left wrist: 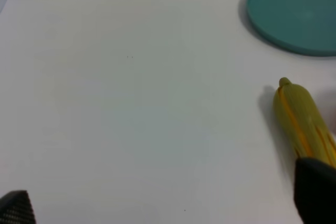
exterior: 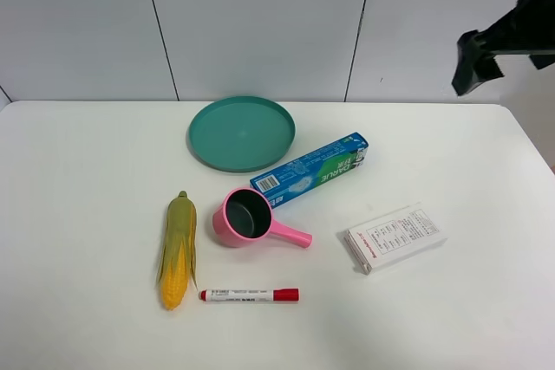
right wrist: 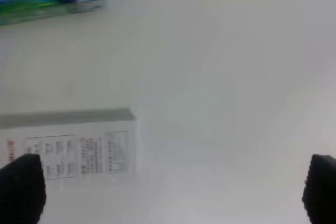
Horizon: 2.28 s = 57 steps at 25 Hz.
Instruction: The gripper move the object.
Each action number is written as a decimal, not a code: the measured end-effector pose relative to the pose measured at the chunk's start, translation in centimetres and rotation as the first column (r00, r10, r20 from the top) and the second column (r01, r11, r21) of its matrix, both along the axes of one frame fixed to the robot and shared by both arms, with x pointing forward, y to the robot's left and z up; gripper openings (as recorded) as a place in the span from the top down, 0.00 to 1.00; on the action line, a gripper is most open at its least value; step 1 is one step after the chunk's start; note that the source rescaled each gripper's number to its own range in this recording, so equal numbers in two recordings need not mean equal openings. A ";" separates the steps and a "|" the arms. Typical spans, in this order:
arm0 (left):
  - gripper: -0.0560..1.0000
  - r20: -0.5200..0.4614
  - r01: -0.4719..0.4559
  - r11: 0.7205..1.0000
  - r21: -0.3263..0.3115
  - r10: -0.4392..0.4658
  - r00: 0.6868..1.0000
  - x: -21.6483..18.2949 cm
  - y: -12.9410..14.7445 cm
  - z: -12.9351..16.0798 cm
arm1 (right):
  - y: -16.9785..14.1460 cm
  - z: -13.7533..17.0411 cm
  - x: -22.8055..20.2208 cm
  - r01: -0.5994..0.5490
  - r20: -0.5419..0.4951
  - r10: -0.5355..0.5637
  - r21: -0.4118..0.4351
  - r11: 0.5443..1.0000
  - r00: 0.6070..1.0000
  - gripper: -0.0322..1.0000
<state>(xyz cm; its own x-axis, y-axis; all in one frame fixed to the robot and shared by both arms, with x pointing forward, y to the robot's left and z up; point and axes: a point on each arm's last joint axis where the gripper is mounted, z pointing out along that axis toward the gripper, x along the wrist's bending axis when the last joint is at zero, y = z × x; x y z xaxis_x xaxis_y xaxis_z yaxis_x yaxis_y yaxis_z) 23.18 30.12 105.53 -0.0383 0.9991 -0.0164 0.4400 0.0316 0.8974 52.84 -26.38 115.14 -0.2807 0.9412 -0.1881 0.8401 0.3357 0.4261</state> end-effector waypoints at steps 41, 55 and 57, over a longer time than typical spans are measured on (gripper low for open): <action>0.00 0.000 0.000 1.000 0.000 0.000 1.000 0.0 0.0 0.0 | -5.3 2.0 -26.4 0.291 0.504 -0.290 0.079 0.953 0.814 0.00; 0.00 0.000 0.000 1.000 0.000 0.000 1.000 0.0 0.0 0.0 | -3.6 -7.5 -29.8 0.181 0.560 -0.295 0.251 0.951 0.774 0.00; 0.00 0.000 0.000 1.000 0.000 0.000 1.000 0.0 0.0 0.0 | -3.4 -8.1 -29.7 0.165 0.558 -0.297 0.276 0.947 0.775 0.00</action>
<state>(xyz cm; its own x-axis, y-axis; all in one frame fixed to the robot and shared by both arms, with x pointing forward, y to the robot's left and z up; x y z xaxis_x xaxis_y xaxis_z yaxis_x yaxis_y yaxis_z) 23.18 30.12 105.53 -0.0383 0.9991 -0.0164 0.4400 0.0316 0.8974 23.11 -29.80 107.01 0.0522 0.9977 -0.0443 0.4459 0.0164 0.8949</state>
